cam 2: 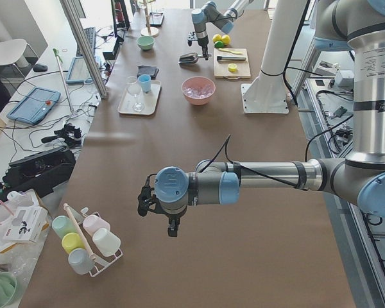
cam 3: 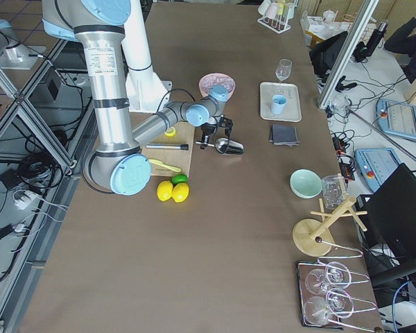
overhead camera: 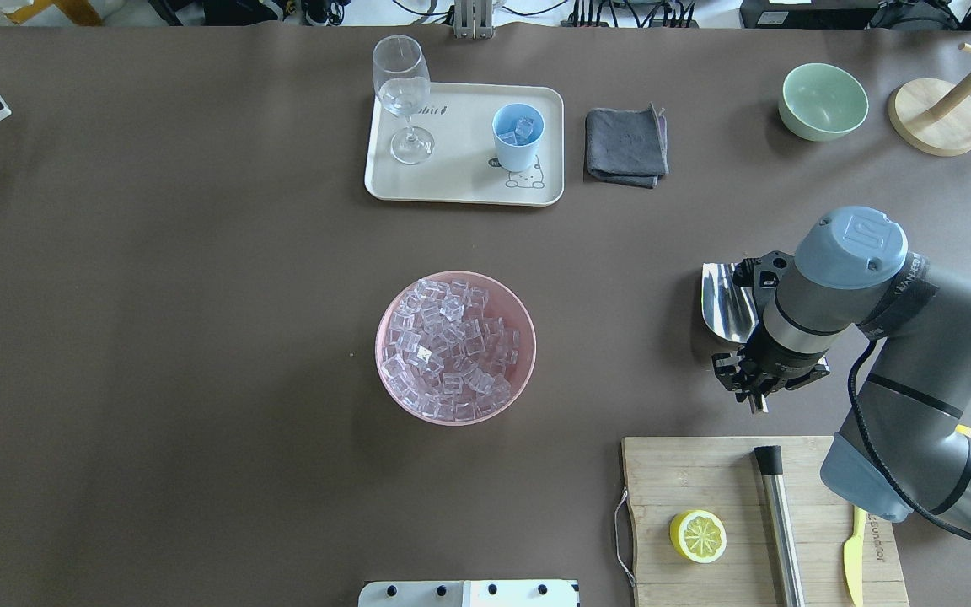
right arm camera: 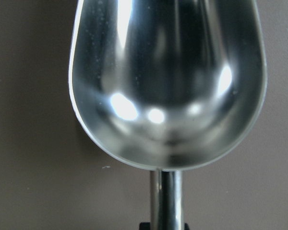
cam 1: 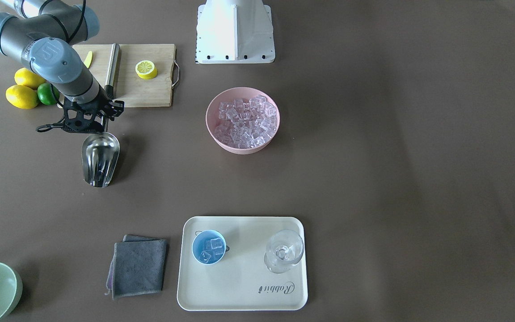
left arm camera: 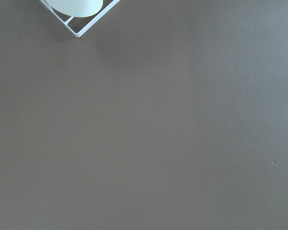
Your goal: Put ice in cup with scoop
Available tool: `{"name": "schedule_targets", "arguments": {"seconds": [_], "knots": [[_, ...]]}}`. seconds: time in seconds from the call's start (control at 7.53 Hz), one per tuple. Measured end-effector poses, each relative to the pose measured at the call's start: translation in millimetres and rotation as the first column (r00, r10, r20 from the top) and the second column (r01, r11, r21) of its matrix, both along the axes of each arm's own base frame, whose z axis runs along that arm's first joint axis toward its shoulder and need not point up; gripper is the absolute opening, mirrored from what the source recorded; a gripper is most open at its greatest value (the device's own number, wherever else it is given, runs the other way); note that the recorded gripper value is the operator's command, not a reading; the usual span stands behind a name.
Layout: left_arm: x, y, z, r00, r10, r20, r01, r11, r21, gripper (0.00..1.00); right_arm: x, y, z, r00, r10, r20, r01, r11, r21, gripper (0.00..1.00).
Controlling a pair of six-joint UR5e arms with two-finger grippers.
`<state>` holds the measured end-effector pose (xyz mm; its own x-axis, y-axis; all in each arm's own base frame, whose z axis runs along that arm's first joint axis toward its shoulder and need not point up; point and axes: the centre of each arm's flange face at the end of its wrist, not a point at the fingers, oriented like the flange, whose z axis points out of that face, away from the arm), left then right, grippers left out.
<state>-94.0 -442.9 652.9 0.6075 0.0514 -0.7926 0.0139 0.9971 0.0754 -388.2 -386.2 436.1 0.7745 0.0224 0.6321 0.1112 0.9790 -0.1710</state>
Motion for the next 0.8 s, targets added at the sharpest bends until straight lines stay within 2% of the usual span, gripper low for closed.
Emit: {"name": "schedule_targets", "arguments": {"seconds": [0.4, 0.8], "knots": [[0.1, 2.3, 5.6, 1.0, 0.0, 0.001, 0.0, 1.0, -0.012, 0.98, -7.3, -3.8, 6.0, 1.0, -0.008, -0.009, 0.008, 1.0, -0.004, 1.0], [-0.6, 0.3, 3.7, 1.0, -0.002, 0.004, 0.003, 1.0, -0.011, 0.98, -8.9, -4.5, -1.4, 1.0, -0.019, 0.01, 0.019, 1.0, -0.001, 1.0]]}}
